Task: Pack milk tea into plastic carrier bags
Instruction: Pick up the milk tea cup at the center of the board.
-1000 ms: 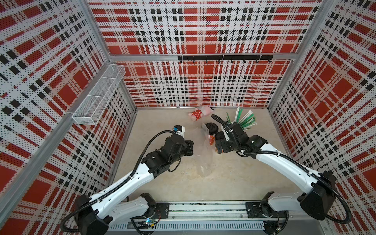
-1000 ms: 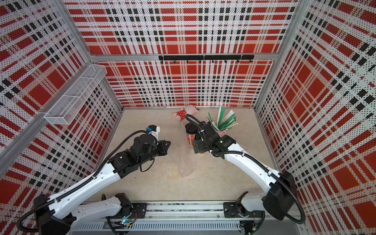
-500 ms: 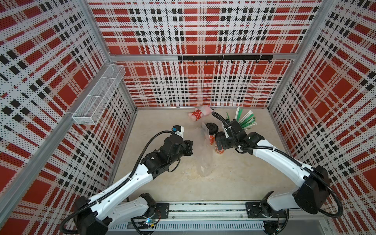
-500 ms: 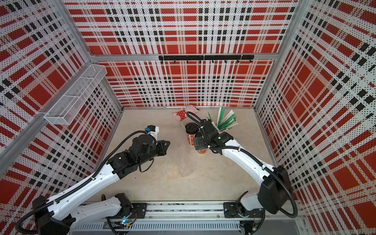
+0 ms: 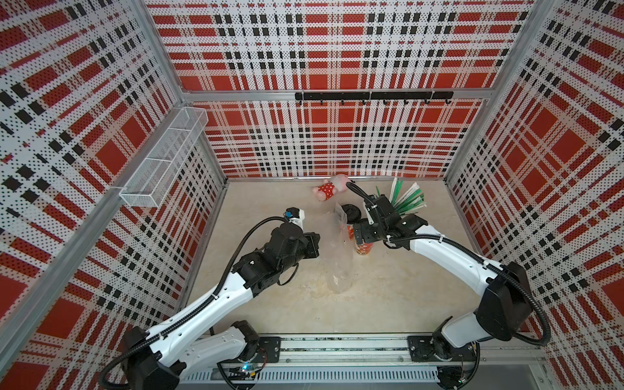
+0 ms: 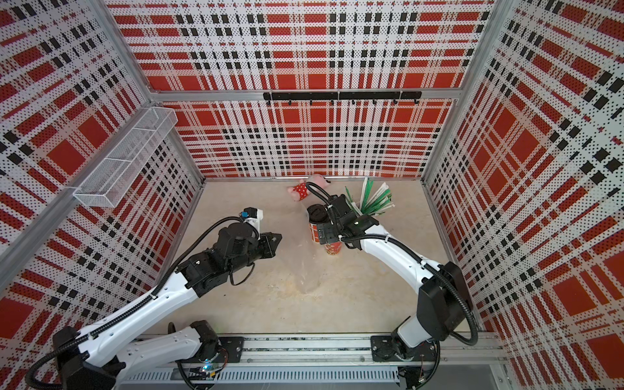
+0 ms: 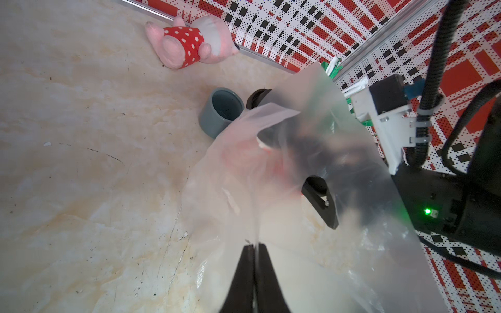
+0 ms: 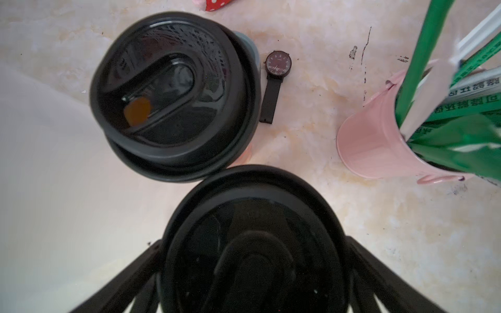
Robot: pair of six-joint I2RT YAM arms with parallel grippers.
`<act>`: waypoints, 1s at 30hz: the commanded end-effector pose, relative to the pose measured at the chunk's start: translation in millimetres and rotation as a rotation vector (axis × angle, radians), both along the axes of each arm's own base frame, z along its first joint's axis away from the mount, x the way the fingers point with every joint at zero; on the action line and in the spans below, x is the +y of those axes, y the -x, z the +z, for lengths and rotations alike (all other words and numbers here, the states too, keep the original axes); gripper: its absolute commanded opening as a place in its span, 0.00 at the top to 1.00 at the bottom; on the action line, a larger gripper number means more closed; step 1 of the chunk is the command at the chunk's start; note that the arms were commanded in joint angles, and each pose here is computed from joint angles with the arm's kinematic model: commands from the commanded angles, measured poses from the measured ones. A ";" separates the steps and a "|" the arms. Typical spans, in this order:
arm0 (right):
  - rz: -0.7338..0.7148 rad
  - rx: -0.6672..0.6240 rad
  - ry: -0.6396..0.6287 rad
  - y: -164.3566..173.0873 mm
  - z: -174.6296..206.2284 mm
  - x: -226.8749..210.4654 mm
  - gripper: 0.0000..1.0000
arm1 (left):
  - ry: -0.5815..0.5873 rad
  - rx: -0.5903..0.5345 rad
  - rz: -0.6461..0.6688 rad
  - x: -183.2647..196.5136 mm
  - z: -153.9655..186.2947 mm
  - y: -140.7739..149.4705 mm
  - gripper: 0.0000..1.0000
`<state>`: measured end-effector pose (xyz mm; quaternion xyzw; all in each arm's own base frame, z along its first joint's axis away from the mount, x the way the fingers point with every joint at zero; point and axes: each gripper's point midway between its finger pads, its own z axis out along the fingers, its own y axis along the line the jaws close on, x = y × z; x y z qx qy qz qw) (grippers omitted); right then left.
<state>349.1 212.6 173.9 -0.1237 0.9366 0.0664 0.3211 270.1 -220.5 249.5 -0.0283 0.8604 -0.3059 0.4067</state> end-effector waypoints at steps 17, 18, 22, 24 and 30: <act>0.014 -0.028 -0.001 -6.8 11.3 0.3 0.00 | 0.020 -0.026 -0.001 1.3 6.9 -2.0 0.93; 0.018 -0.022 0.002 -7.1 8.8 1.2 0.00 | 0.022 -0.026 0.000 1.3 7.3 -1.9 0.93; 0.016 -0.004 0.020 -9.9 0.4 2.2 0.00 | 0.025 -0.029 -0.001 1.8 7.8 -1.3 0.93; 0.012 -0.004 0.027 -10.8 0.3 1.3 0.00 | 0.024 -0.030 0.002 2.5 8.1 -1.5 0.93; 0.002 -0.033 0.020 -8.6 13.6 -3.1 0.07 | 0.022 -0.028 0.005 2.6 7.0 -2.6 0.93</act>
